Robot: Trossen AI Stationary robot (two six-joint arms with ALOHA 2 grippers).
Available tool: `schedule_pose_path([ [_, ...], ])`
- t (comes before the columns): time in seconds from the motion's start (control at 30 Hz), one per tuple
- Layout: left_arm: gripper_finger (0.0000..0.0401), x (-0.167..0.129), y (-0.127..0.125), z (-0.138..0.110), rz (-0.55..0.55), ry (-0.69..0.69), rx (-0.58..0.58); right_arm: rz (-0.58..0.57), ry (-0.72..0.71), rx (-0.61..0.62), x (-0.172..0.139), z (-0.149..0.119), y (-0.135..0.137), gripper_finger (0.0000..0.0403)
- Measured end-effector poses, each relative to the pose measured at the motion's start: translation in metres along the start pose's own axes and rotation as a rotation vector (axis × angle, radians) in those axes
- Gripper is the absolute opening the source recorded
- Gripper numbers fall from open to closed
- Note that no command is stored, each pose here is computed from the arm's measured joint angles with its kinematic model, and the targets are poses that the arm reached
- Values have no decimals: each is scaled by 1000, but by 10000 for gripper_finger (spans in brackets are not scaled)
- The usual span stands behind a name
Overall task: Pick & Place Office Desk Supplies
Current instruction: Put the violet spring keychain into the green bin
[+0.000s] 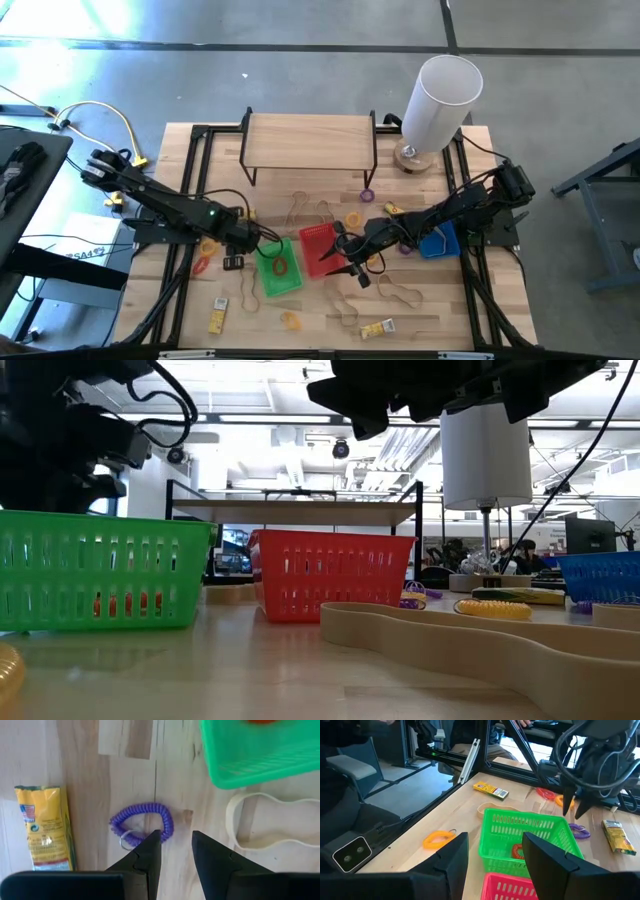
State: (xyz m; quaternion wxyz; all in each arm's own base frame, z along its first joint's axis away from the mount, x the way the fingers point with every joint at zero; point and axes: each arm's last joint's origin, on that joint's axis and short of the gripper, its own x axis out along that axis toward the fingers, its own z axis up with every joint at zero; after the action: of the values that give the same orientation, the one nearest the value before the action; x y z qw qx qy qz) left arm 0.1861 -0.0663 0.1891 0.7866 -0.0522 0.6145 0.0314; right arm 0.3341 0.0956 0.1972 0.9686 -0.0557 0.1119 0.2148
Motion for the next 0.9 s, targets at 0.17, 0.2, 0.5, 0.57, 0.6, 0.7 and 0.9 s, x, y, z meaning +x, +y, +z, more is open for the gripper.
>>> schedule_pose_path([
  [0.17, 104, 7, 6, -3, 22, -1, -21, 0, -1, 0, 0, 0, 0, 174],
  [0.2, 104, 8, 7, -3, 21, -3, -23, 0, -1, 0, 0, 0, 0, 174],
  [0.5, 104, 16, 5, 2, 8, -26, -27, 0, -1, 0, 0, 0, 0, 174],
  [0.57, 104, 19, 3, 3, 12, -16, -23, 0, 0, 0, 0, 0, 0, 174],
  [0.6, 104, 21, 3, 3, 17, -5, -23, 0, 0, 0, 0, 0, 0, 174],
  [0.7, 104, 28, 2, 3, 31, 26, -21, 0, 2, 4, 0, 0, 0, 174],
  [0.9, 104, 41, 1, 5, 54, 75, -31, 1, 5, 4, 0, -1, 0, 174],
])
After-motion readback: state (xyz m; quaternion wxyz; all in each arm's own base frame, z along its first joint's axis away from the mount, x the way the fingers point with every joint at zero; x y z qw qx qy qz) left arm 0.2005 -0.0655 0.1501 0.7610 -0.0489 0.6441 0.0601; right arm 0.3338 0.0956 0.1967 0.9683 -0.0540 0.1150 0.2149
